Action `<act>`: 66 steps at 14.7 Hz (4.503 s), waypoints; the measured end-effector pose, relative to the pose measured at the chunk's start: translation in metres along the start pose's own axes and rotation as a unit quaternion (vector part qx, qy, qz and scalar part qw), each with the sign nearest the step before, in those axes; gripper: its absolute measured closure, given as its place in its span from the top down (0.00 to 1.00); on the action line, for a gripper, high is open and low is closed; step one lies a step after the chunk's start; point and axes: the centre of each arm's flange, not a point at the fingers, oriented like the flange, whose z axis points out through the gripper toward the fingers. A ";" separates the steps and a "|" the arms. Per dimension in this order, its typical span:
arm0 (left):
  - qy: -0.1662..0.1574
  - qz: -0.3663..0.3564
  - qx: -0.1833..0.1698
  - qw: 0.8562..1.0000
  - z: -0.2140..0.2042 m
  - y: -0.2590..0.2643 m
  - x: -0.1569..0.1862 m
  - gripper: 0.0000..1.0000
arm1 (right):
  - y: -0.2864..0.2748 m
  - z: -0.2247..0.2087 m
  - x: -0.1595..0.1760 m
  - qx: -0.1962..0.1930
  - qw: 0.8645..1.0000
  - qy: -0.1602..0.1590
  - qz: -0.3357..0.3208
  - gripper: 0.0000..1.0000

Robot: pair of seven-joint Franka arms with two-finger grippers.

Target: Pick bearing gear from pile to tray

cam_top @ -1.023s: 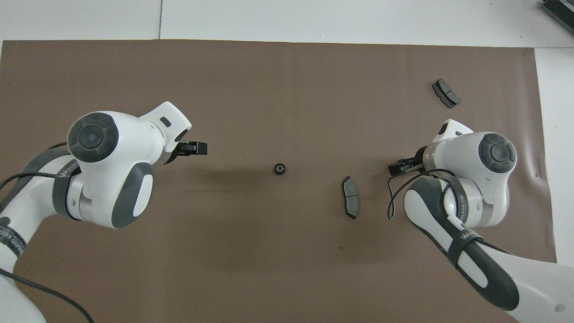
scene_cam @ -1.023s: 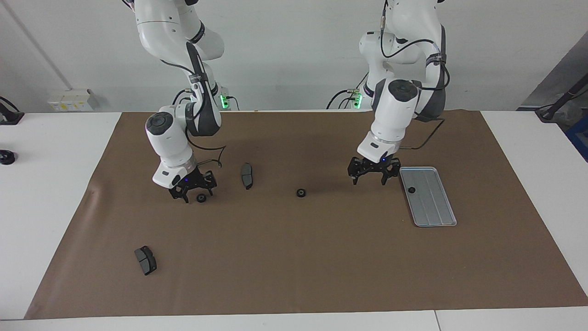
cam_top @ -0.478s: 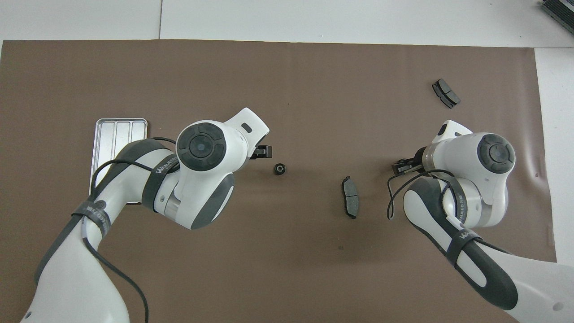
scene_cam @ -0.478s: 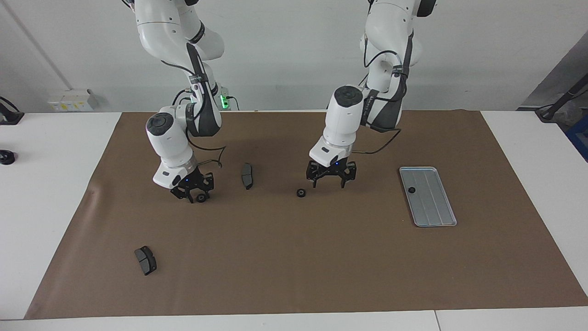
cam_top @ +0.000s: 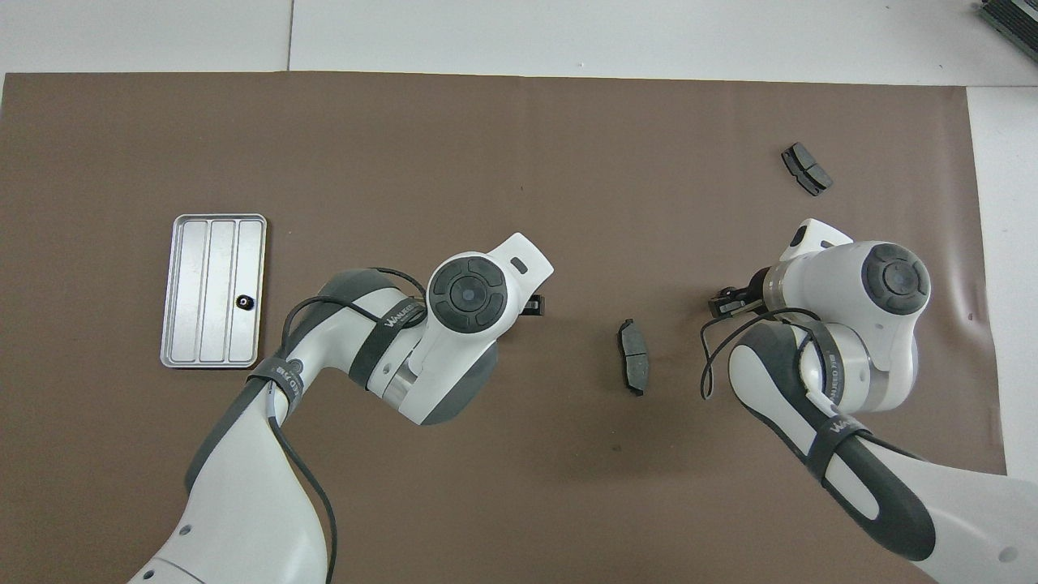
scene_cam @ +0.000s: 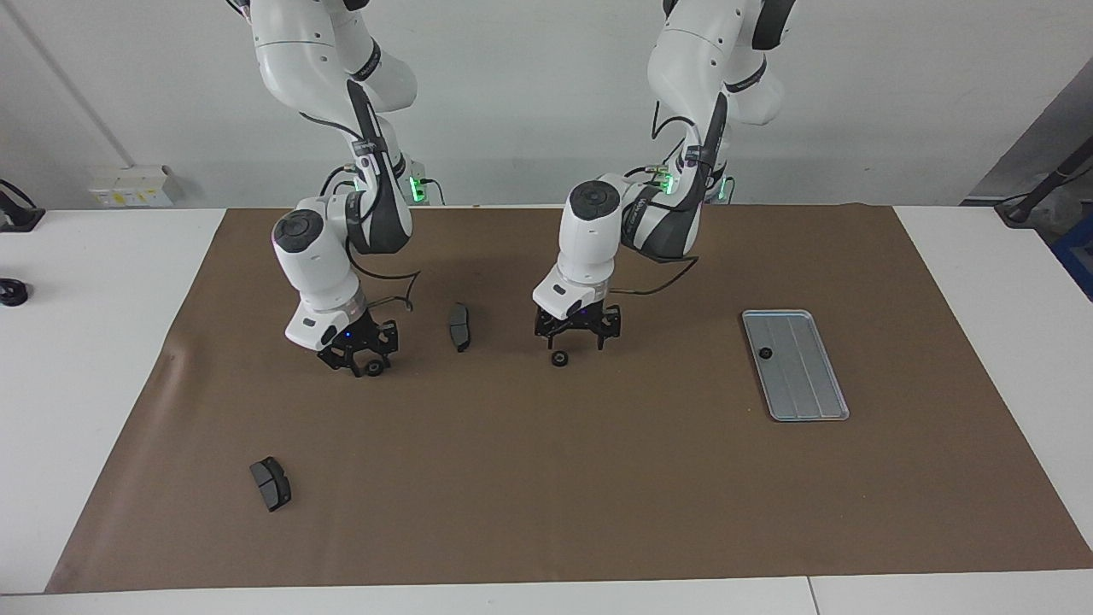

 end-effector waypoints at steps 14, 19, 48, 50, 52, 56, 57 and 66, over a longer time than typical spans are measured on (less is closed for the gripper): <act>0.026 0.007 -0.018 0.999 0.025 0.011 0.001 0.94 | 0.002 -0.002 -0.001 0.001 1.000 -0.004 -0.003 0.47; 0.014 0.014 -0.011 1.000 0.028 0.016 -0.006 0.83 | 0.000 -0.003 -0.002 0.002 1.000 -0.006 -0.006 0.35; 0.027 0.008 0.036 0.999 -0.095 -0.282 0.068 0.34 | -0.284 -0.059 0.088 0.063 0.957 0.046 0.281 0.35; 0.019 0.010 0.040 0.999 -0.091 -0.311 0.067 0.34 | -0.331 -0.035 0.089 0.076 0.952 0.049 0.292 0.35; 0.009 0.000 0.043 0.999 -0.083 -0.335 0.062 0.34 | -0.359 -0.008 0.082 0.078 0.952 0.044 0.293 0.35; -0.002 0.004 0.047 0.999 -0.077 -0.381 0.053 0.34 | -0.358 0.010 0.080 0.070 0.952 0.036 0.294 0.37; -0.004 0.007 0.047 0.999 -0.074 -0.394 0.049 0.34 | -0.357 0.010 0.080 0.070 0.952 0.036 0.295 0.37; 0.001 0.008 0.026 1.000 -0.047 -0.450 0.008 0.34 | -0.211 -0.116 0.107 0.023 0.955 0.048 0.293 1.00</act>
